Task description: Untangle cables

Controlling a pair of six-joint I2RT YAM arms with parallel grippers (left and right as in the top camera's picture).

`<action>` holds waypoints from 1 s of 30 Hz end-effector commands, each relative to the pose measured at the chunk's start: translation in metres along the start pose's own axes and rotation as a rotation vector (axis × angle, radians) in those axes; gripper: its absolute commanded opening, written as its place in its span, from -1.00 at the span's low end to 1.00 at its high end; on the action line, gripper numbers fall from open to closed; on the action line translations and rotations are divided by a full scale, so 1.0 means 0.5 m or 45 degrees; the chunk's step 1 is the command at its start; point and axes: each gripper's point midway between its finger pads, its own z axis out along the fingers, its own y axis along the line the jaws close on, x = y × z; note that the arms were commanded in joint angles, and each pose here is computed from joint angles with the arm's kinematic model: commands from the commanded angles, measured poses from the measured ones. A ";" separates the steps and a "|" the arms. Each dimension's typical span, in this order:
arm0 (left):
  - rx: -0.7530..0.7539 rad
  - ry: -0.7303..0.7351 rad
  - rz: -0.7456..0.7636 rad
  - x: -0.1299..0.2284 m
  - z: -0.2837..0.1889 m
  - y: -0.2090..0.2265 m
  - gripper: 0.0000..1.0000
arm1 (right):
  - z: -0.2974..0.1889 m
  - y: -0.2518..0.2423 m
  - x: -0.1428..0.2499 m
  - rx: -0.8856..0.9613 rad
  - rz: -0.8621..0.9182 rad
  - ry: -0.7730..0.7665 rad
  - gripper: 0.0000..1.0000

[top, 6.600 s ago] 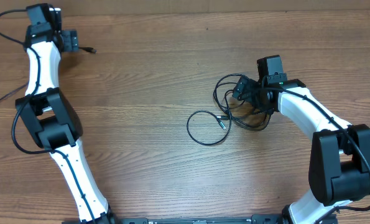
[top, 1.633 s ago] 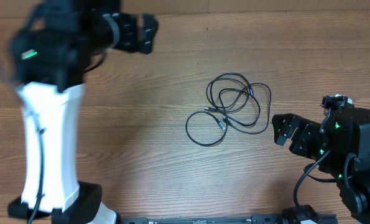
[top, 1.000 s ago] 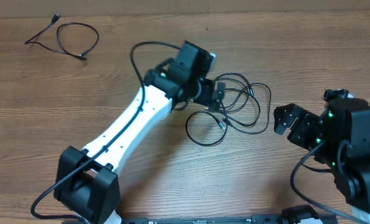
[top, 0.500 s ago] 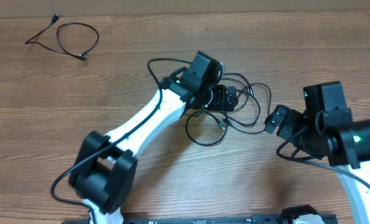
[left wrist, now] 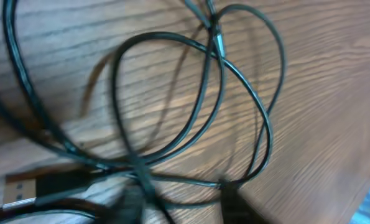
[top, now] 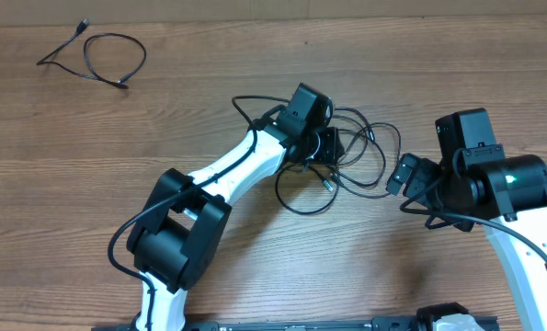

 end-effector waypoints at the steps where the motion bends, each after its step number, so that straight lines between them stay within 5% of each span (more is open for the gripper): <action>1: 0.010 0.020 0.009 0.013 0.008 -0.008 -0.65 | 0.000 0.002 0.000 -0.006 0.003 0.001 1.00; 6: 0.006 0.026 0.006 0.015 0.008 -0.006 -0.77 | 0.000 0.004 -0.002 -0.011 0.004 -0.004 1.00; 9: 0.005 0.032 0.008 0.019 0.009 -0.008 -0.46 | 0.000 0.004 -0.002 -0.010 0.004 -0.003 1.00; 17: -0.052 -0.001 0.046 0.026 0.020 -0.015 -0.71 | 0.000 0.004 -0.002 -0.010 0.004 -0.004 1.00; 23: -0.103 -0.021 0.078 0.037 0.031 -0.020 -0.41 | 0.000 0.004 -0.002 -0.010 0.004 -0.004 1.00; 30: -0.151 -0.052 0.094 0.036 0.034 -0.016 -0.82 | 0.000 0.004 -0.002 -0.010 0.004 -0.003 1.00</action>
